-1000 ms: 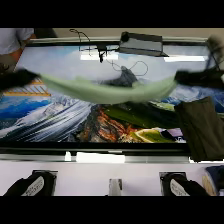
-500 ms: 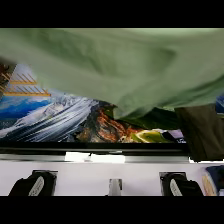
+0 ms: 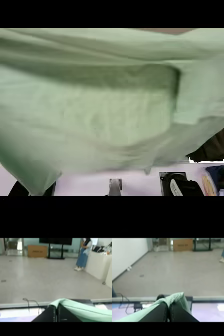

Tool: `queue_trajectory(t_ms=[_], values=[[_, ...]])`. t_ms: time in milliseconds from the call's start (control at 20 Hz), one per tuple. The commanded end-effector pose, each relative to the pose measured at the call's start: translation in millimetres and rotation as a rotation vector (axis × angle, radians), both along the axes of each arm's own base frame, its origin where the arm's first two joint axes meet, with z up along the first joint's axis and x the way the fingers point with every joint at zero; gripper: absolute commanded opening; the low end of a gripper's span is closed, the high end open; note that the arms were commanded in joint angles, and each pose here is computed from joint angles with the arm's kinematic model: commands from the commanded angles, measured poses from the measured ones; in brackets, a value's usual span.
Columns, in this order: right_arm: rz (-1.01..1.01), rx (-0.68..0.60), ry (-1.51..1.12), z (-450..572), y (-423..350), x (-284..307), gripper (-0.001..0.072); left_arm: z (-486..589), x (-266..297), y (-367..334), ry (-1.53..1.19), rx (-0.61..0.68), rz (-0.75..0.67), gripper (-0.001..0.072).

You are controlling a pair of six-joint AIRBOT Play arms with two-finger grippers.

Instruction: Fold the shirts.

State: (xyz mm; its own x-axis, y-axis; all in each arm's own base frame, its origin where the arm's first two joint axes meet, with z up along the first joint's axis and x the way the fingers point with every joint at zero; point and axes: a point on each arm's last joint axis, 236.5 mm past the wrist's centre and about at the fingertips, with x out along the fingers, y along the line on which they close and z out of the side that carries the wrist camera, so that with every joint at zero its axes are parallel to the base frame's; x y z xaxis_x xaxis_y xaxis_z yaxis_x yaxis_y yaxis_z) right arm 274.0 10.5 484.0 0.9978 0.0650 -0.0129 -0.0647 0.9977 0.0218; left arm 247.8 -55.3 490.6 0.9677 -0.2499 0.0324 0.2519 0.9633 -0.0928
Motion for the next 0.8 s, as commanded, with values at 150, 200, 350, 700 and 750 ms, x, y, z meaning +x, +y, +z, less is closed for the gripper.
queue_trajectory(t_ms=[150, 200, 350, 700, 750], values=[[0.091, 0.041, 0.943, -255, -1, 102, 0.0023, -272, 103, 23, 0.759, -0.089, -0.007, 0.004], [0.09, 0.051, 1.015, -287, 1, 123, 0.0023, -307, 112, 26, 0.833, -0.11, -0.001, 0.004], [0.098, 0.122, 1.054, -358, 34, 196, 0.0024, -371, 148, 37, 0.942, -0.159, 0.032, 0.004], [0.036, 0.32, 0.696, -358, 51, 308, 0.0024, -389, 240, 58, 0.805, -0.325, 0.113, 0.004], [0.029, 0.324, 0.622, -345, 48, 319, 0.0024, -384, 253, 65, 0.757, -0.345, 0.138, 0.004]])
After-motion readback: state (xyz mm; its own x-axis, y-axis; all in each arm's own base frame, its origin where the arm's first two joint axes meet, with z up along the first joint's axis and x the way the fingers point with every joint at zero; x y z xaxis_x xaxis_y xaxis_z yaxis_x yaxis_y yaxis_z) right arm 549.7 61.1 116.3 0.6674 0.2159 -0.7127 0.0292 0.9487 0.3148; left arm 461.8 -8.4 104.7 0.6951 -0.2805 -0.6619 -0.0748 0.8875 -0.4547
